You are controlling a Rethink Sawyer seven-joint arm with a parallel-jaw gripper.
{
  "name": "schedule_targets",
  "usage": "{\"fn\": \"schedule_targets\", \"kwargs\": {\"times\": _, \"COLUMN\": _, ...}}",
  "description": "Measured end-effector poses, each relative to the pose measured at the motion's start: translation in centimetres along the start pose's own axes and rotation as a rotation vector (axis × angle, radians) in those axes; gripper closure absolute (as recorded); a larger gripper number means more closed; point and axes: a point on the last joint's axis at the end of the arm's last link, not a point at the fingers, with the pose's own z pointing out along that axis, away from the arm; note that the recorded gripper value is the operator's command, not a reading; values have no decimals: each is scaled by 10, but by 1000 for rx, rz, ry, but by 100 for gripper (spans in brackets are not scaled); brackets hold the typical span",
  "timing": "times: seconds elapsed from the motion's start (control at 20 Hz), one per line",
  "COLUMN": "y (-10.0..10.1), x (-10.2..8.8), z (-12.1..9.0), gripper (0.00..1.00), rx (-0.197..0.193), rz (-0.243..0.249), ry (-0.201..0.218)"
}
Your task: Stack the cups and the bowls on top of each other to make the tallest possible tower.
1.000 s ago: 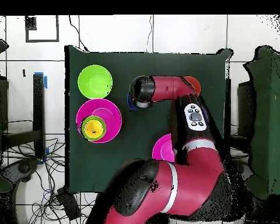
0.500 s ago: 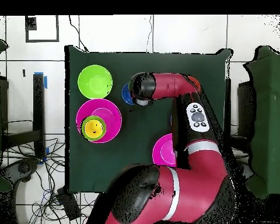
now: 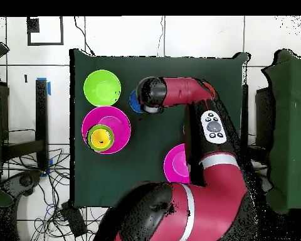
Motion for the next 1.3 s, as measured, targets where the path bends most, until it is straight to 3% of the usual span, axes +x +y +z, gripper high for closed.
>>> {"fn": "schedule_targets", "kwargs": {"times": 0.2, "y": 2, "x": 12, "z": -18, "gripper": 100, "rx": -42, "rz": 16, "ry": 24}}
{"fn": "schedule_targets", "kwargs": {"times": 0.45, "y": -12, "x": 39, "z": -59, "gripper": 100, "rx": -129, "rz": 67, "ry": 70}}
{"fn": "schedule_targets", "kwargs": {"times": 0.8, "y": -24, "x": 55, "z": -80, "gripper": 100, "rx": -134, "rz": 73, "ry": 78}}
{"fn": "schedule_targets", "kwargs": {"times": 1.1, "y": -8, "x": 64, "z": -91, "gripper": 100, "rx": -150, "rz": 45, "ry": 76}}
{"fn": "schedule_targets", "kwargs": {"times": 1.3, "y": 17, "x": 77, "z": -98, "gripper": 100, "rx": -192, "rz": 27, "ry": 66}}
